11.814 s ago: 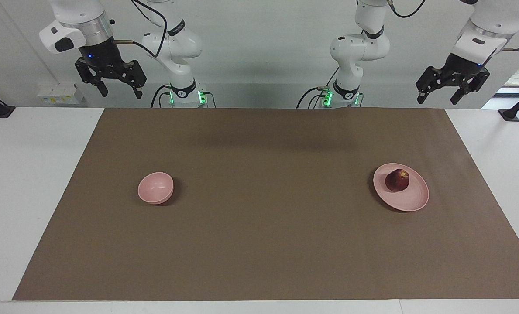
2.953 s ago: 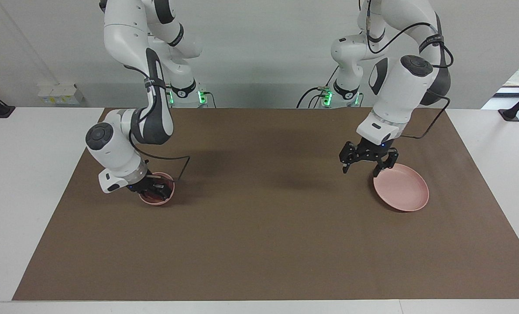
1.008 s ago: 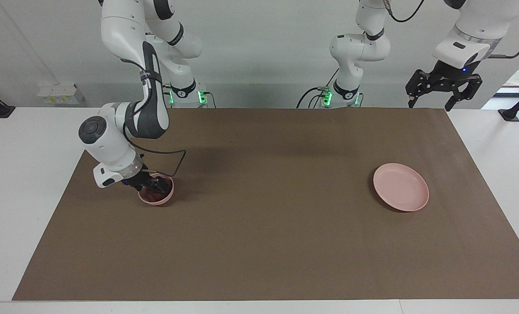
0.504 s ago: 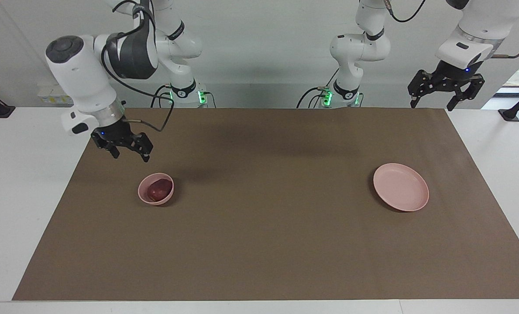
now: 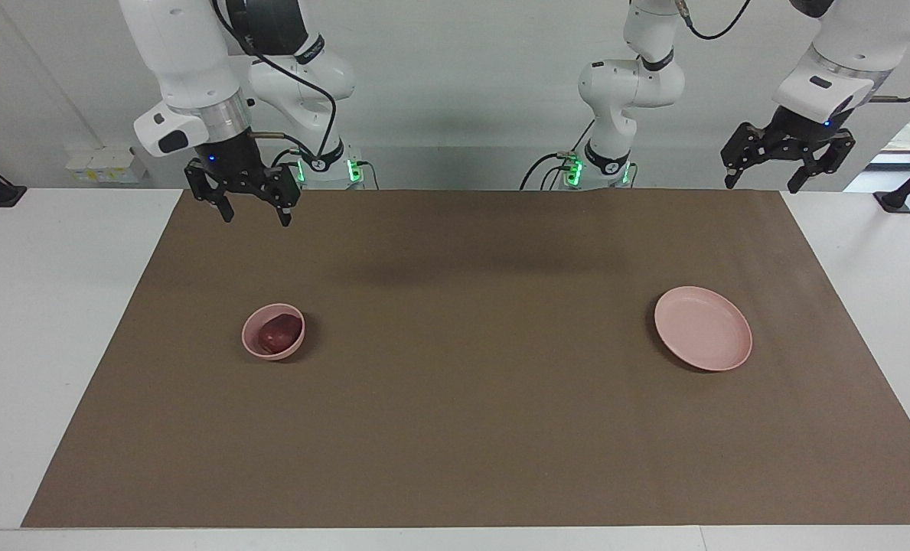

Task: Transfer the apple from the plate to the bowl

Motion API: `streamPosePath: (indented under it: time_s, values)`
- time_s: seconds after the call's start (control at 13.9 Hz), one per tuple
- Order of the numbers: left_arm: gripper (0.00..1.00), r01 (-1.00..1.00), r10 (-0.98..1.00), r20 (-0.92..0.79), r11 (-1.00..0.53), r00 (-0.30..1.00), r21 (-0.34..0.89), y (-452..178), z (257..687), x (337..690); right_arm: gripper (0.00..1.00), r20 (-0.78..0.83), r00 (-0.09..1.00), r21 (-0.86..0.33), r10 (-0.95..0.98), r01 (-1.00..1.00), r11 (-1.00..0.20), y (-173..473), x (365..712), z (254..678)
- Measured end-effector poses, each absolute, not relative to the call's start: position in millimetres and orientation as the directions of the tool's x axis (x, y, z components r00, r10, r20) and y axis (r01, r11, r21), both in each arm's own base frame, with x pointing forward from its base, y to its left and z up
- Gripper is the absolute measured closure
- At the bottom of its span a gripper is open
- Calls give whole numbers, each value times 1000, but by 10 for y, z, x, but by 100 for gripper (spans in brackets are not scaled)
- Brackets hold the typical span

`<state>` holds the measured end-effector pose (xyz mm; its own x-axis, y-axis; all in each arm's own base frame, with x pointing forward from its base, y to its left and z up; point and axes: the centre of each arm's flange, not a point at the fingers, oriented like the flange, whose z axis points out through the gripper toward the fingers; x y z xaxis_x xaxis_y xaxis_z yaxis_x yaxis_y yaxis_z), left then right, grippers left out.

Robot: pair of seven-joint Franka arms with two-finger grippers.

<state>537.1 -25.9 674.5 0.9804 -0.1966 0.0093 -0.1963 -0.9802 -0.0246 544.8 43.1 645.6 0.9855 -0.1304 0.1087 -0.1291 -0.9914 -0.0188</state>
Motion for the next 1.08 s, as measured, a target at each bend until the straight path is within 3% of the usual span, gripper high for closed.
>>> streamPosePath:
  time_s: [0.22,0.36,1.08]
  values:
    - [0,-196,-196,9,-980,981,-24,-258,6745,5371,0,88,991,-6,-102,-101,-995,176,5211,6963]
    - [0,-194,-194,9,-981,981,-24,-247,6745,5372,0,70,994,-3,-88,-88,-996,39,5120,7087]
    - [0,-191,-192,9,-981,981,-24,-231,6746,5372,0,43,997,24,-65,-66,-998,-95,5101,6935]
